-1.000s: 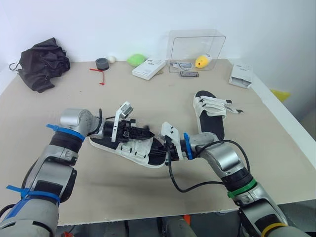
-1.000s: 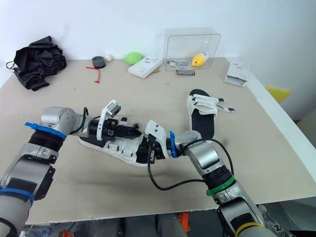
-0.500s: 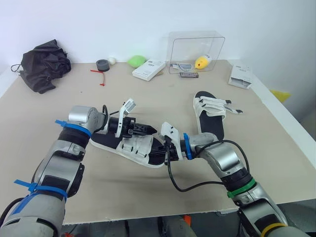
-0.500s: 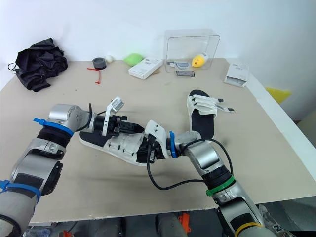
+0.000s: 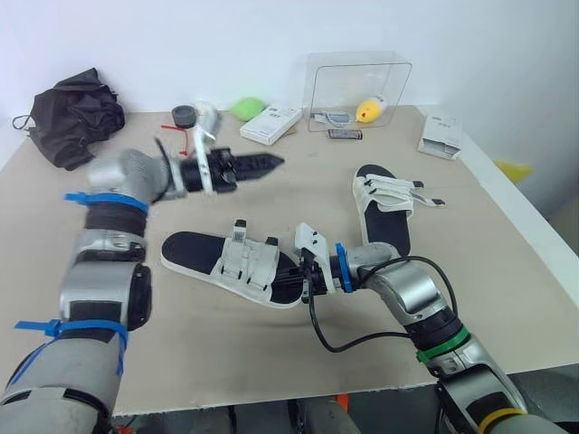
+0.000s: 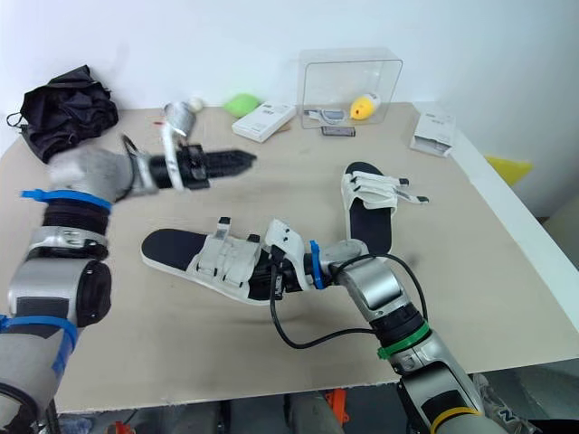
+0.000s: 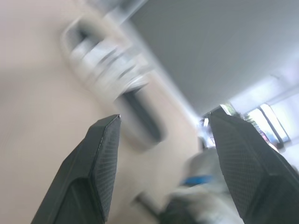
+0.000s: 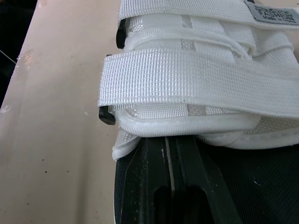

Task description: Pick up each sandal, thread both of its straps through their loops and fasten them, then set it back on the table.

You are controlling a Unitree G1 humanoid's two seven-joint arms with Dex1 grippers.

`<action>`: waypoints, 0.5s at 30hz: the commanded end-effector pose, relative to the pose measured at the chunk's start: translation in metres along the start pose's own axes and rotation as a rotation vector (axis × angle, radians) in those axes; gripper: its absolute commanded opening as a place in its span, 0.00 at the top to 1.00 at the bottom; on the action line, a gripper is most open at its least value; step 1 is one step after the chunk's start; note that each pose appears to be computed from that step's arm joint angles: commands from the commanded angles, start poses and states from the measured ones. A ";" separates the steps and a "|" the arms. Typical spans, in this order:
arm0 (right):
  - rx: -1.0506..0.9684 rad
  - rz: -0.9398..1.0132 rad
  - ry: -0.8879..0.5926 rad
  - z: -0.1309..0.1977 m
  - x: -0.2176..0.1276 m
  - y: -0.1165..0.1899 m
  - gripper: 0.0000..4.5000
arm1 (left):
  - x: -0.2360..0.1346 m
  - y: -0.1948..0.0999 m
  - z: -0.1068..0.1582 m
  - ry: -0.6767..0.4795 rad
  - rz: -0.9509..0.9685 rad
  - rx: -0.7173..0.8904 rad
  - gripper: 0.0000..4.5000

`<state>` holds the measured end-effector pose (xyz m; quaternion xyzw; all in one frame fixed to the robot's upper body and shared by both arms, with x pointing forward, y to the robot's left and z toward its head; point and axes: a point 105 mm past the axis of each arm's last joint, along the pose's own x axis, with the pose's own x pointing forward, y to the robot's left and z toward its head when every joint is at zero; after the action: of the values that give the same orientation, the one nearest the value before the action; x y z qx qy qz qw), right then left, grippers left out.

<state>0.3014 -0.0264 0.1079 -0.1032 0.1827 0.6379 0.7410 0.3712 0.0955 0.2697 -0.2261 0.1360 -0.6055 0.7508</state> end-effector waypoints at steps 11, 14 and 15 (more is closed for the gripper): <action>-0.006 -0.259 0.060 0.028 -0.064 -0.010 1.00 | -0.084 -0.001 -0.095 0.271 0.057 0.471 0.31; -0.033 -0.278 0.059 0.034 -0.073 -0.007 1.00 | -0.087 0.001 -0.102 0.271 0.064 0.537 0.31; -0.043 -0.287 0.063 0.035 -0.076 -0.006 1.00 | -0.087 0.001 -0.104 0.271 0.062 0.556 0.31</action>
<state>0.3050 -0.0839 0.1515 -0.1524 0.2086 0.5237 0.8118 0.3045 0.1642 0.1623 0.0408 0.1006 -0.6153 0.7808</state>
